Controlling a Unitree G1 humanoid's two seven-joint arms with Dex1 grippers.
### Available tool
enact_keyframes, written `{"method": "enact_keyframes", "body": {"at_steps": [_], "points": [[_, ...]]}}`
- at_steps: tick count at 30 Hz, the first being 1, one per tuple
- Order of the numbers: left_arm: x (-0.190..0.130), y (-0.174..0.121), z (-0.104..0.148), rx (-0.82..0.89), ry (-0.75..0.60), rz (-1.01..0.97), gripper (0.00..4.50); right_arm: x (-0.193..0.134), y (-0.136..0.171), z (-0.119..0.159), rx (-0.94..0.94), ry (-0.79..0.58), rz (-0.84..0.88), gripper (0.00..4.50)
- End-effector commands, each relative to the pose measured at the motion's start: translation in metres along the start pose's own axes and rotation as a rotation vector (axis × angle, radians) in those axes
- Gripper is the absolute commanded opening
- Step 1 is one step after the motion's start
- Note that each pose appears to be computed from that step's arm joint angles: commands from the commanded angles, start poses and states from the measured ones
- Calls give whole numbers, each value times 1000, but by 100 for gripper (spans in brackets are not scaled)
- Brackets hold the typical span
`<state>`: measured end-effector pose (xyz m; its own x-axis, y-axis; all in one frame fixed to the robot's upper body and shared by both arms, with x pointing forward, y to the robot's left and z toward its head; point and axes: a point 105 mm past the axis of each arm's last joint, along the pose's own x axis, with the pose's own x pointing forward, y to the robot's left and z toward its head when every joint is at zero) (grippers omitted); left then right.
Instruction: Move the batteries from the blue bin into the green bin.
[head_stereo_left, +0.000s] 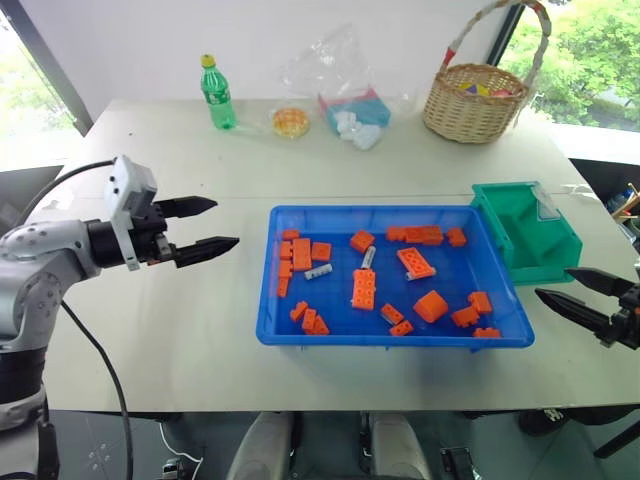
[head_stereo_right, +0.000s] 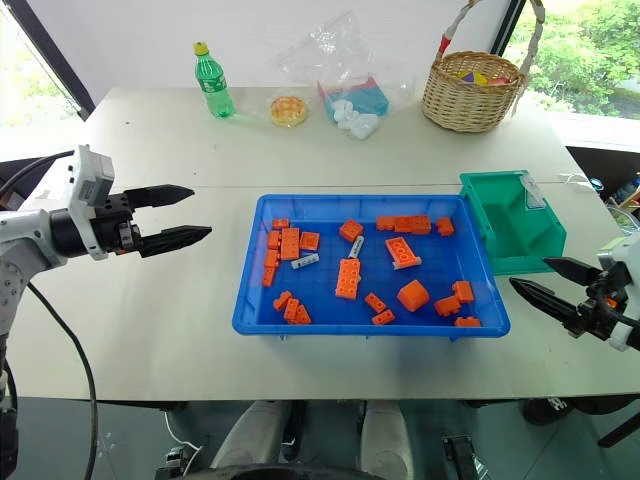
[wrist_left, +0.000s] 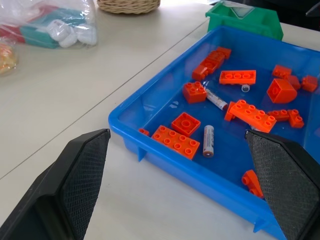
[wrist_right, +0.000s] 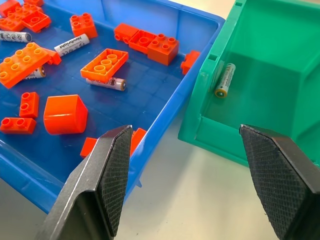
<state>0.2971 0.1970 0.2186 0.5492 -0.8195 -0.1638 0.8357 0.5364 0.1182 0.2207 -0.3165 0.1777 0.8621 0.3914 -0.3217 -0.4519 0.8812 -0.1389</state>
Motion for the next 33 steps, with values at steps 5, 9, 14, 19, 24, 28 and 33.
{"method": "enact_keyframes", "body": {"at_steps": [5, 9, 14, 19, 24, 28, 33], "points": [[-3, 2, 6, 36, -15, 19, 450, -6, -3, 11, -32, -43, -27, 349], [-3, 3, 6, 40, -17, 20, 450, -6, -3, 11, -33, -45, -32, 349], [-2, 4, 7, 42, -22, 20, 450, -6, -5, 12, -38, -47, -39, 349], [0, 4, 8, 45, -24, 14, 450, -6, -7, 13, -41, -47, -42, 349], [5, 0, 14, 42, -62, -2, 450, 4, -7, 27, -84, -50, 14, 349], [5, -6, 12, 33, -56, -21, 450, 20, 8, 58, -144, -92, 141, 349], [5, -21, 14, 39, -32, -118, 450, 55, 46, 97, -246, -151, 367, 349]]}}
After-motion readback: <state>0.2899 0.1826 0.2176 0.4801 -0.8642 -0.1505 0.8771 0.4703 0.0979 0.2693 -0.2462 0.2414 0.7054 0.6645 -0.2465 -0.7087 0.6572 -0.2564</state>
